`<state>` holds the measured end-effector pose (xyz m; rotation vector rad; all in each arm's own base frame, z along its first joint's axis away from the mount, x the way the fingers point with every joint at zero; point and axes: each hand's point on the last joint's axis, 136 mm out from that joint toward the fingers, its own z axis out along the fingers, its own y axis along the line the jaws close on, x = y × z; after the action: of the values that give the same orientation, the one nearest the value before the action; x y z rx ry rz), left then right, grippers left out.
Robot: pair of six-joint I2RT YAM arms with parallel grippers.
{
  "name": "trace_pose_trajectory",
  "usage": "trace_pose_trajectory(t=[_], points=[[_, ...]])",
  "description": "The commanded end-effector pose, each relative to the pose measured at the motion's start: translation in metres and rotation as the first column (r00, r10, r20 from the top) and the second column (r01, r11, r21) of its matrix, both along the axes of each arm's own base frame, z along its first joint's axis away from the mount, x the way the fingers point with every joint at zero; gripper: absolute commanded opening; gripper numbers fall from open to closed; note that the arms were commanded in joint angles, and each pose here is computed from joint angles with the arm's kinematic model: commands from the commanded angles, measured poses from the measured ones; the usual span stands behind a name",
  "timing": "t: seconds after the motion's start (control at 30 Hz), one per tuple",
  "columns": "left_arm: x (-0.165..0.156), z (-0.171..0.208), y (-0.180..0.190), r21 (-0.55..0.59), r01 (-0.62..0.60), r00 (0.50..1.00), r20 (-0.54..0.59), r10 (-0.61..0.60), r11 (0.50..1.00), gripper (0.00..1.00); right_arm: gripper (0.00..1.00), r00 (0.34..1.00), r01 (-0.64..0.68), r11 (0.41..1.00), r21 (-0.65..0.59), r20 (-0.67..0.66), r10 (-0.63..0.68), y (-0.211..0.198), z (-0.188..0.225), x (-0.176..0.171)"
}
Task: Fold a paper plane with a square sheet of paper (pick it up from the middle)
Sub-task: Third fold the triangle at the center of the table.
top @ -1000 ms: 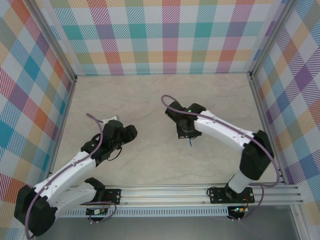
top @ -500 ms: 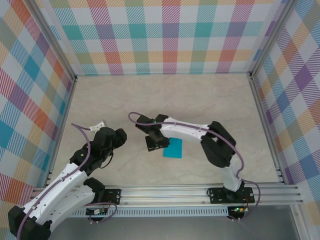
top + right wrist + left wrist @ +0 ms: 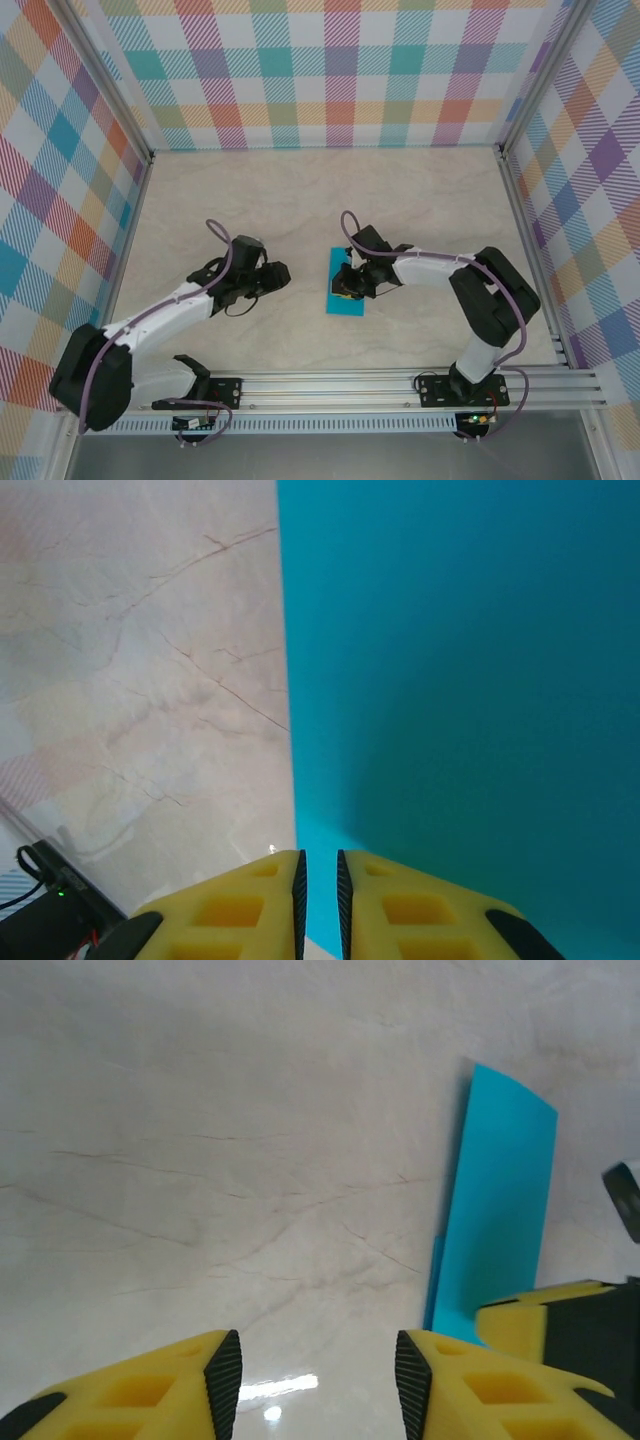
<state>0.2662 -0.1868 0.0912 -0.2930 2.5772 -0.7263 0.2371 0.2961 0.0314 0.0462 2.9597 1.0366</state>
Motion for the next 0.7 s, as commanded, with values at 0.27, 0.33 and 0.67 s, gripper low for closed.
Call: trace_pose_trajectory(t=[0.27, 0.33, 0.67], points=[[0.039, 0.007, -0.084, -0.182, 0.196, 0.979, -0.027, -0.204, 0.964, 0.35, 0.27, 0.997, 0.01, 0.996, 0.093, 0.08, -0.018, 0.006, 0.031, 0.005], [0.044, -0.002, -0.099, -0.184, 0.221, 0.971, -0.052, -0.234, 0.958, 0.31, 0.31, 0.992, 0.053, 0.997, 0.055, 0.115, -0.059, -0.012, 0.038, 0.006], [0.05, -0.043, -0.148, -0.2, 0.325, 0.924, -0.142, -0.356, 0.924, 0.2, 0.47, 0.969, 0.228, 0.974, -0.001, 0.103, -0.226, -0.08, 0.024, 0.0]])
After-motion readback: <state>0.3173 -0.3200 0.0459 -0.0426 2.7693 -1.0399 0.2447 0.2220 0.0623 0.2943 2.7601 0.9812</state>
